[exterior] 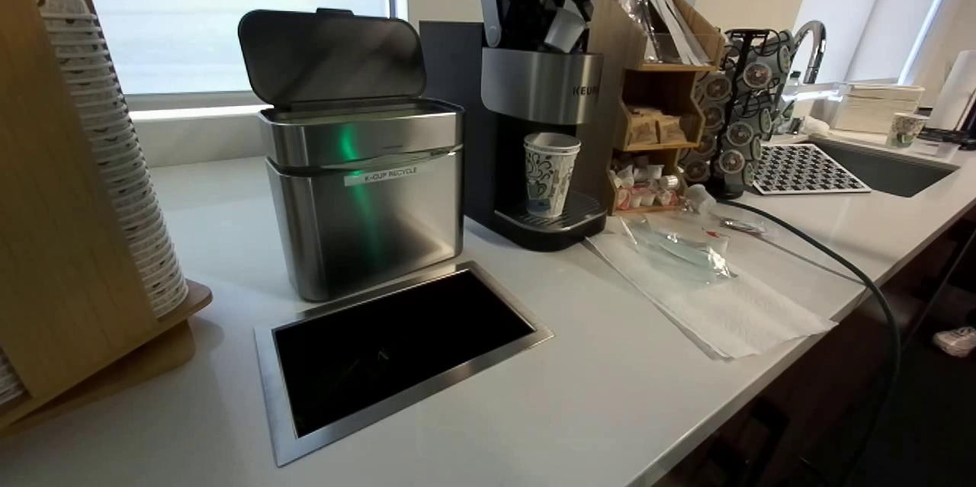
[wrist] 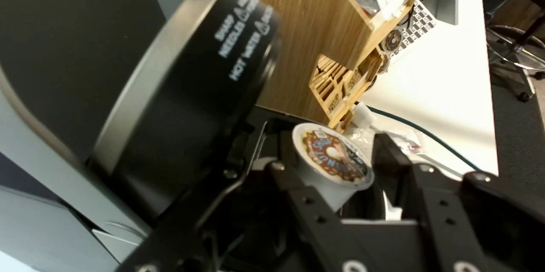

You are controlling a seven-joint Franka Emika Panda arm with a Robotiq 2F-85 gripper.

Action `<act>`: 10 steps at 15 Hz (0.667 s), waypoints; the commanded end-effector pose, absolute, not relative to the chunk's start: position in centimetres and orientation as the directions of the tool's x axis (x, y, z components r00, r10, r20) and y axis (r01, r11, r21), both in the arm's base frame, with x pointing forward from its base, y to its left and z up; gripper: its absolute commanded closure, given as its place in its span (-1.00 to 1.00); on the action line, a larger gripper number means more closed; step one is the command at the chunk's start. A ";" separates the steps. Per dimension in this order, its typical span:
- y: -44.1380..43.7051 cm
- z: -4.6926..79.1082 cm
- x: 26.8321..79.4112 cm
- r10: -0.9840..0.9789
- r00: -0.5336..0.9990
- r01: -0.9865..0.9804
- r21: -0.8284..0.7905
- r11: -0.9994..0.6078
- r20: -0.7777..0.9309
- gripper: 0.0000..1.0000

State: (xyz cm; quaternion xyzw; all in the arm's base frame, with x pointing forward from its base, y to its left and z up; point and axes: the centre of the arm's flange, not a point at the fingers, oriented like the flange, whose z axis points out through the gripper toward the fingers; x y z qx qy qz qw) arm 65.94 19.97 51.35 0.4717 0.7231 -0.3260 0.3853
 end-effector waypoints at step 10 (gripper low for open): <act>18.5 49.8 66.6 0.417 -0.260 0.940 -0.129 0.316 -0.871 0.50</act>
